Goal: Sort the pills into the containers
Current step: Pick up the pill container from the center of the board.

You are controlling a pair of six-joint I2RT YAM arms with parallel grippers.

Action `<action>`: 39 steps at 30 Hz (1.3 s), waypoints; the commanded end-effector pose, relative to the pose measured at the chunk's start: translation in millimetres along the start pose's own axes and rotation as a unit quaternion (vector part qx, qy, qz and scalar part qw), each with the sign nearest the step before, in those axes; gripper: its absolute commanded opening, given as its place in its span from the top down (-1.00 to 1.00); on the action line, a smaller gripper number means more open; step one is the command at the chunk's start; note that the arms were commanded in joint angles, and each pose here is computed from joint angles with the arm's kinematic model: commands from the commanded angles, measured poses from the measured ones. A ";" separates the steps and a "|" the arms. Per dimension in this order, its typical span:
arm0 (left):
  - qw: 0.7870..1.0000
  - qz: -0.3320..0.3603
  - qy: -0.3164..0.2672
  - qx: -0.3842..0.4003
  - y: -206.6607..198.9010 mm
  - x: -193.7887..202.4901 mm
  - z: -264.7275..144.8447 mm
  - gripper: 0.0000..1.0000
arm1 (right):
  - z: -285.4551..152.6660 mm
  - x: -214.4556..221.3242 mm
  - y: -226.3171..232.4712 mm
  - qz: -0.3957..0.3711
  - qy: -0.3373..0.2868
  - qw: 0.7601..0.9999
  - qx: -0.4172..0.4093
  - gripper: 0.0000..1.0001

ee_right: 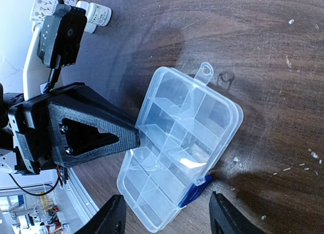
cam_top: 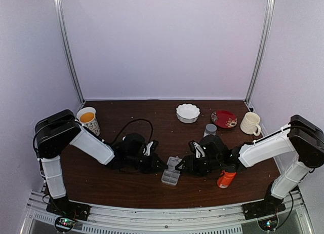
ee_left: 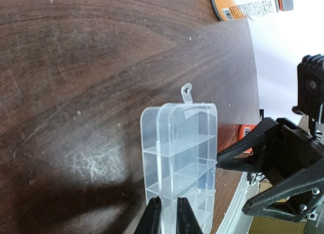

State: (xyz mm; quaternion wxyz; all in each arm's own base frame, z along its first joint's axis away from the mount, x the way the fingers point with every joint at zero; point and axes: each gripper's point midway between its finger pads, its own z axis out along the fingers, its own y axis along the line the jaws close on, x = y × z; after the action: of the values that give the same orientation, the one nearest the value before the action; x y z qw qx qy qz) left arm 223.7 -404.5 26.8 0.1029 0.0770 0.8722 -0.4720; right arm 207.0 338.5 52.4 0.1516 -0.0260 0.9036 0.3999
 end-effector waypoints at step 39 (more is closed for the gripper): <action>0.994 -0.110 -0.006 0.004 77.2 25.2 -14.1 1.00 | 26.7 1.5 14.2 0.048 0.022 0.997 -0.061 -0.21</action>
State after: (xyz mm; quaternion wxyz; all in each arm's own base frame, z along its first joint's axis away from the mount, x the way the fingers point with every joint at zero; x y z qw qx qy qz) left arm 226.3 -382.2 26.1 0.0996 0.0258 0.8238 -0.5575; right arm 204.3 361.9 42.2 0.1087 -0.0053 0.8854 0.4520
